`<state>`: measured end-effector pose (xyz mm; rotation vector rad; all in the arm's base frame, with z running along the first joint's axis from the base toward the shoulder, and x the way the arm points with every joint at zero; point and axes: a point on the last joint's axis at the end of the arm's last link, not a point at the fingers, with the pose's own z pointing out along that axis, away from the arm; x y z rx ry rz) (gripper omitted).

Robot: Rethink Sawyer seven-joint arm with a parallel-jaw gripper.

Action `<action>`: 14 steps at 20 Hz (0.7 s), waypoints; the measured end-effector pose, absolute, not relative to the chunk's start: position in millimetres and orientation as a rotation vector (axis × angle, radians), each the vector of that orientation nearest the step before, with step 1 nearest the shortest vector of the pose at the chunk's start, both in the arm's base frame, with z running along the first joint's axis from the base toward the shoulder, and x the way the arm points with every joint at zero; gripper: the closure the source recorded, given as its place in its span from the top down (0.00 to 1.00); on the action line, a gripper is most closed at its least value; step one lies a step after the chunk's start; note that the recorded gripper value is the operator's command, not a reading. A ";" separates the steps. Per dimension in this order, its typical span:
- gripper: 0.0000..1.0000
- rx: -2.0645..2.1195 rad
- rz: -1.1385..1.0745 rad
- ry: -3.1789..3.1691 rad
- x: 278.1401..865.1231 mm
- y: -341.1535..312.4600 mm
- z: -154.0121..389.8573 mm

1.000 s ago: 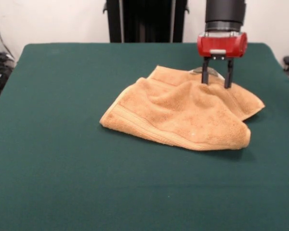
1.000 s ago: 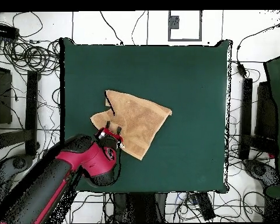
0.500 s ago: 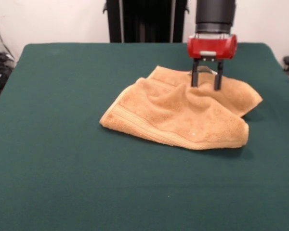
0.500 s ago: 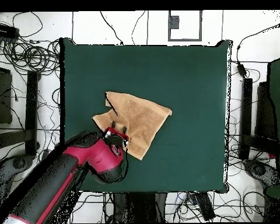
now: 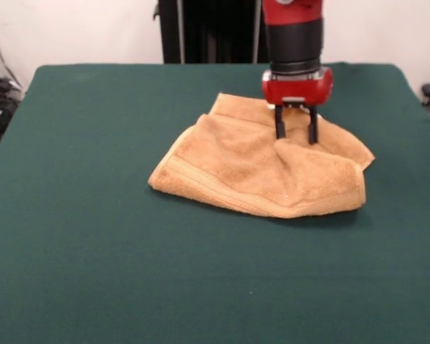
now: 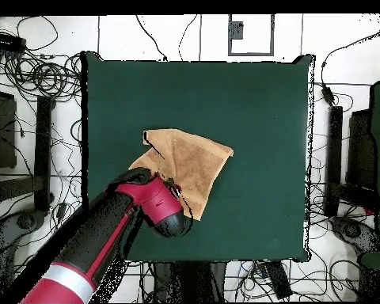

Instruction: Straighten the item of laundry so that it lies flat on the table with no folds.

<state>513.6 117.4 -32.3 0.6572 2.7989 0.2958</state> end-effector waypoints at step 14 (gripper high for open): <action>1.00 0.710 0.652 2.999 490.2 119.4 -41.2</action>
